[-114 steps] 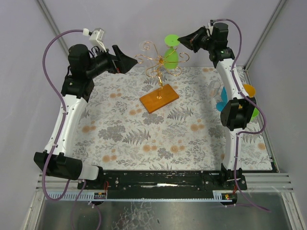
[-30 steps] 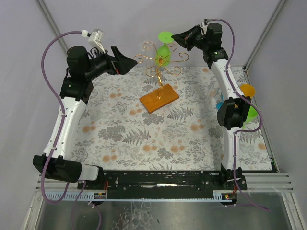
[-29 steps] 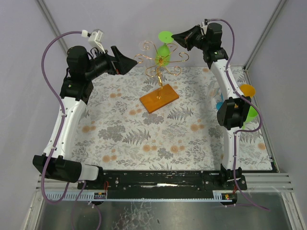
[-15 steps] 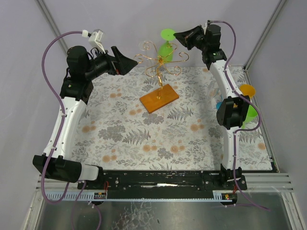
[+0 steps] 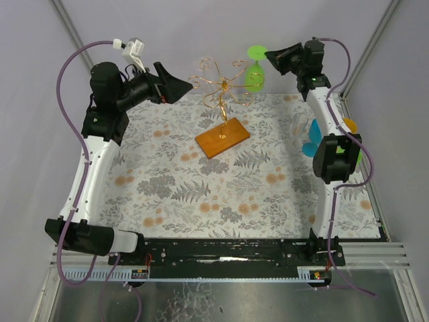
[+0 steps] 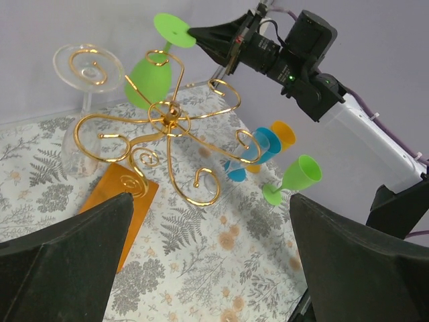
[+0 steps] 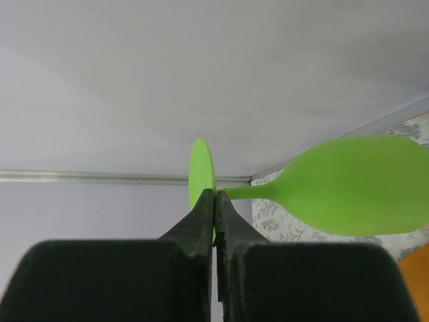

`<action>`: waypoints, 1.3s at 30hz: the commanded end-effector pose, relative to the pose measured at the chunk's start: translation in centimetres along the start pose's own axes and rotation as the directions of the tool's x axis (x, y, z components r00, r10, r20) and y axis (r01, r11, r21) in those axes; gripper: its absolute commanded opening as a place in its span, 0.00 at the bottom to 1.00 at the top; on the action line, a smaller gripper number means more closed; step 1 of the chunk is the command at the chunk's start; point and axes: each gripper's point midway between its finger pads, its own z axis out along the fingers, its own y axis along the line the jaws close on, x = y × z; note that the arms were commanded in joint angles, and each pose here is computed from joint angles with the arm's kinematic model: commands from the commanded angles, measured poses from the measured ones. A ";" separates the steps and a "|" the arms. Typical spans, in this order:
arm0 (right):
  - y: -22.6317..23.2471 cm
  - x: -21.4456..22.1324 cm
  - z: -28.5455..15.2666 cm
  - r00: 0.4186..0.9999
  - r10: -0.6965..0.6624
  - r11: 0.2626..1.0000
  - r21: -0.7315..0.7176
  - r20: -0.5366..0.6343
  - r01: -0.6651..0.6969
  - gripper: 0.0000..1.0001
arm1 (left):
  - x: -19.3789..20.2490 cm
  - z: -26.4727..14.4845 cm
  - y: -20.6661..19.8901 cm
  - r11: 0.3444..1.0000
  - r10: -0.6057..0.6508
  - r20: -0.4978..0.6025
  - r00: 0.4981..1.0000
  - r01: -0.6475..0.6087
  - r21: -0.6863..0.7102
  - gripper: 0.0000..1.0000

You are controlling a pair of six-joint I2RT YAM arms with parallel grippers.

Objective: Take the wine glass off the wine glass rack

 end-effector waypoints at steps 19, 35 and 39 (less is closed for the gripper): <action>13.8 -1.6 -22.8 0.940 -0.335 0.918 -0.201 0.063 0.341 0.00 | -4.8 0.5 -6.4 0.964 -0.103 0.032 0.994 0.092 0.249 1.00; 11.3 4.1 -30.7 0.909 -0.415 0.899 -0.140 0.034 0.415 0.00 | 1.9 6.8 -15.8 0.832 -0.138 -0.232 0.963 0.239 0.500 1.00; 12.0 4.9 -31.6 0.900 -0.435 0.883 -0.180 0.032 0.434 0.00 | 3.1 8.1 -16.8 0.816 -0.134 -0.263 0.955 0.257 0.518 1.00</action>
